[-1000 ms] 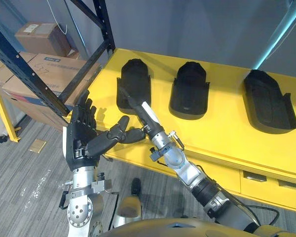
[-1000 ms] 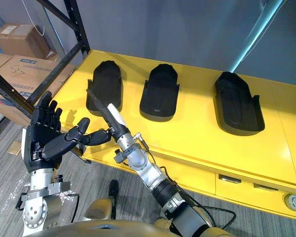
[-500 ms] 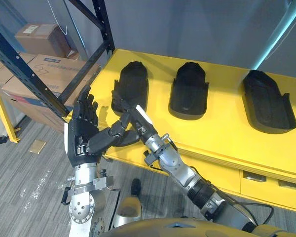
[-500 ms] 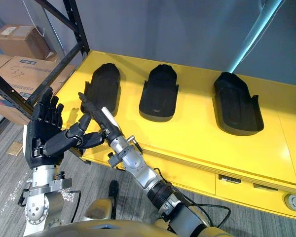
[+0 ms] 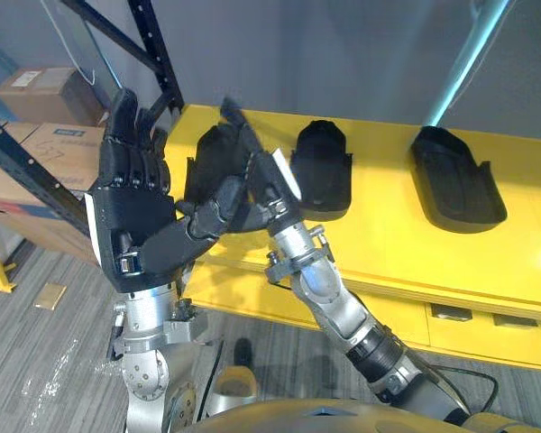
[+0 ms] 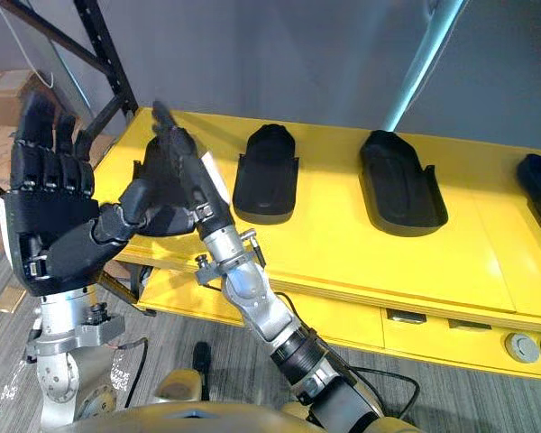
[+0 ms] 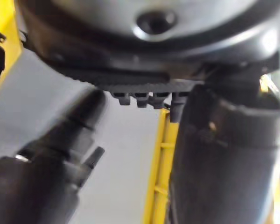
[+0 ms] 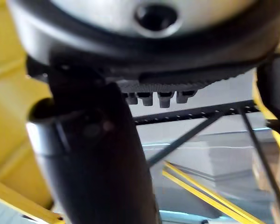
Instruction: Walk over and take three plastic housings, then place them on the shelf
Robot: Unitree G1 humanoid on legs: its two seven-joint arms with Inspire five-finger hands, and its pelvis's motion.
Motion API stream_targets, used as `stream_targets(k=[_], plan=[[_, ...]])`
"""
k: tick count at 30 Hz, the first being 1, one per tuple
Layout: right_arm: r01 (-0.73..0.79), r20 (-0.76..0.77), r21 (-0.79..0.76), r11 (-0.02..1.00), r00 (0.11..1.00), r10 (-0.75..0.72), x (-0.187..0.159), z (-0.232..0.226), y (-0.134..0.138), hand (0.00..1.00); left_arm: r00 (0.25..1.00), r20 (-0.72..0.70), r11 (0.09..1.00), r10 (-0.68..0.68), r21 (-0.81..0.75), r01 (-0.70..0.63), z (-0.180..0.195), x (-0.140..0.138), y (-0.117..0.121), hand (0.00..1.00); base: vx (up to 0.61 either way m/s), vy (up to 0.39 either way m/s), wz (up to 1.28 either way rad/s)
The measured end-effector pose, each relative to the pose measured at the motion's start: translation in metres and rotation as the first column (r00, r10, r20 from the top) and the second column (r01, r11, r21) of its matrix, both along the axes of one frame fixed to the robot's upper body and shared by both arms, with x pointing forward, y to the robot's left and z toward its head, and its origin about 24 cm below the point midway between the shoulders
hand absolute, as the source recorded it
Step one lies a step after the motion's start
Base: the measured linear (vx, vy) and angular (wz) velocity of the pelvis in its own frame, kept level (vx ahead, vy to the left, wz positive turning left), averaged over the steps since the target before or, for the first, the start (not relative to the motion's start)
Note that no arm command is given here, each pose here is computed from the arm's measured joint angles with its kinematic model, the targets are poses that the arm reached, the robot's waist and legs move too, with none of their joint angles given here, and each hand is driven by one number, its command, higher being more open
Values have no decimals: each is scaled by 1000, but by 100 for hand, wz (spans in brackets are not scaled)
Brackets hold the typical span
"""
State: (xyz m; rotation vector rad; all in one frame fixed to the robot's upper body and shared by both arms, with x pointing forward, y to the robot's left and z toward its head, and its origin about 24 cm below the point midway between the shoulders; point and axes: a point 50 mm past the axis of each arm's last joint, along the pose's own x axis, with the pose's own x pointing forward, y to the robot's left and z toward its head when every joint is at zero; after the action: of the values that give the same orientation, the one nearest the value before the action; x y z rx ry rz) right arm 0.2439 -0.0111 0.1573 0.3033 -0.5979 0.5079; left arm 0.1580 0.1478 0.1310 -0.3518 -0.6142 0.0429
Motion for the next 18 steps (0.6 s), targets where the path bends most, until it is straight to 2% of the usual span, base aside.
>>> stream_targets(k=[1, 3, 5, 7, 9, 10, 14, 18], plan=[[8, 72, 78, 997, 997, -14, -6, 21, -5, 100, 995, -85, 999, -49, -26, 47, -14, 4, -6, 100, 33, -24, -7], [43, 92, 68, 997, 995, -49, -2, 25, -13, 100, 986, -80, 984, -147, -115, 138, -14, 3, -23, 100, 44, -24, -6], [59, 61, 47, 997, 996, -62, 2, 26, -17, 100, 977, -136, 985, -161, -77, 152, -23, 8, -25, 100, 20, -19, -13], [32, 59, 8, 999, 998, -33, 0, 29, -15, 100, 951, -263, 987, -162, -46, 156, -44, 13, -24, 100, 0, -18, -25], [-21, 60, -77, 997, 998, 25, 0, 27, -15, 100, 891, -432, 990, -137, -37, 134, -74, 14, -22, 100, 1, -12, -25], [-31, 53, -100, 995, 998, 37, 1, 25, -16, 100, 880, -457, 991, -131, -36, 129, -79, 14, -21, 100, -5, -5, -17], [-80, -61, -220, 972, 996, 68, 3, -5, -23, 100, 883, -460, 995, -90, -14, 94, -76, 16, -17, 100, 0, -2, -1], [-88, -113, -244, 966, 992, 62, 4, -18, -27, 100, 898, -438, 999, -49, -4, 52, -71, 19, -10, 100, 0, 0, 0]])
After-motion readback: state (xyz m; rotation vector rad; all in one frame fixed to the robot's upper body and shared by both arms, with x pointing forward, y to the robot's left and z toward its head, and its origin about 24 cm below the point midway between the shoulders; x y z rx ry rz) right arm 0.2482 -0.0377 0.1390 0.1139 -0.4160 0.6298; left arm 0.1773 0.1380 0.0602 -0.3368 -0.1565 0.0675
